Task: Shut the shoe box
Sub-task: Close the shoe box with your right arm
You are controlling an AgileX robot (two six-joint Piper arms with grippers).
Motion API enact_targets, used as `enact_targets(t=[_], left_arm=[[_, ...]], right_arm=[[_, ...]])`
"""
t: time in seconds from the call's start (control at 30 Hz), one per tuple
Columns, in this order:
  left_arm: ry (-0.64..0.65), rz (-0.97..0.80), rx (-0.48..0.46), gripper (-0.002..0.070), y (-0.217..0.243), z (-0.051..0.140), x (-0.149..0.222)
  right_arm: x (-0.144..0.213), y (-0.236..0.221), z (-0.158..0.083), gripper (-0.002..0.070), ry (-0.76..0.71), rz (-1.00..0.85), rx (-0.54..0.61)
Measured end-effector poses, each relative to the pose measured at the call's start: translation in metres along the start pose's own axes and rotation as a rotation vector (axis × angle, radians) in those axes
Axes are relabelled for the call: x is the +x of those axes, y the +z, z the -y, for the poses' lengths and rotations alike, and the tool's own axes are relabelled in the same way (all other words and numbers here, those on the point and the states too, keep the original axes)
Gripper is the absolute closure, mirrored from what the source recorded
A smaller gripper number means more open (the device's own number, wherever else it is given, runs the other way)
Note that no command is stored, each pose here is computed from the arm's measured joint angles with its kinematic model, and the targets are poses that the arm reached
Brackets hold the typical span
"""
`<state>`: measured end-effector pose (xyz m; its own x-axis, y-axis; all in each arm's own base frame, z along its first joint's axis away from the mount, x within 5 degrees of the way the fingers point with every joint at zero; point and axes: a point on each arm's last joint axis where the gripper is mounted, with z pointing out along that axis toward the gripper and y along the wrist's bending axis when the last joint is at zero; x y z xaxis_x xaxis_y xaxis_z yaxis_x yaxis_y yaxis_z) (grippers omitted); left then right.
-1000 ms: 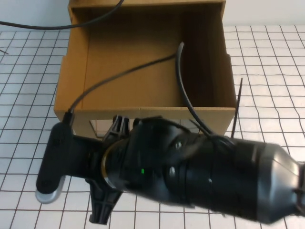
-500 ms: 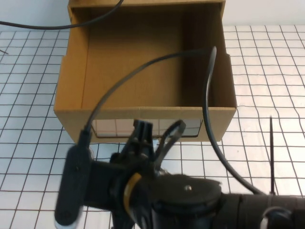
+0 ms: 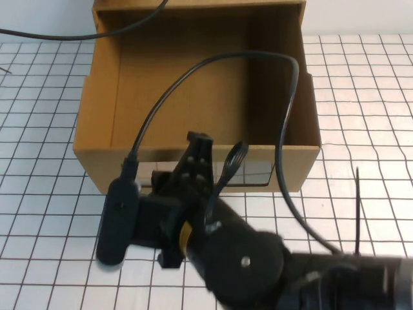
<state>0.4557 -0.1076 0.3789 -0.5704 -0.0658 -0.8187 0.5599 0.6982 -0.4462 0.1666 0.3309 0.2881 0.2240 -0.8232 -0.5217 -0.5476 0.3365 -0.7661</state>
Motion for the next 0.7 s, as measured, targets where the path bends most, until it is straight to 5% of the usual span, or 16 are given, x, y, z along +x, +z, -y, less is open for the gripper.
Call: enact_targets(t=[0.7], left_arm=[[0.003,0.000,0.002,0.0680,0.000,0.000,0.000]], right_arm=[[0.045,0.081,0.072,0.0689,0.091,0.056,0.025]])
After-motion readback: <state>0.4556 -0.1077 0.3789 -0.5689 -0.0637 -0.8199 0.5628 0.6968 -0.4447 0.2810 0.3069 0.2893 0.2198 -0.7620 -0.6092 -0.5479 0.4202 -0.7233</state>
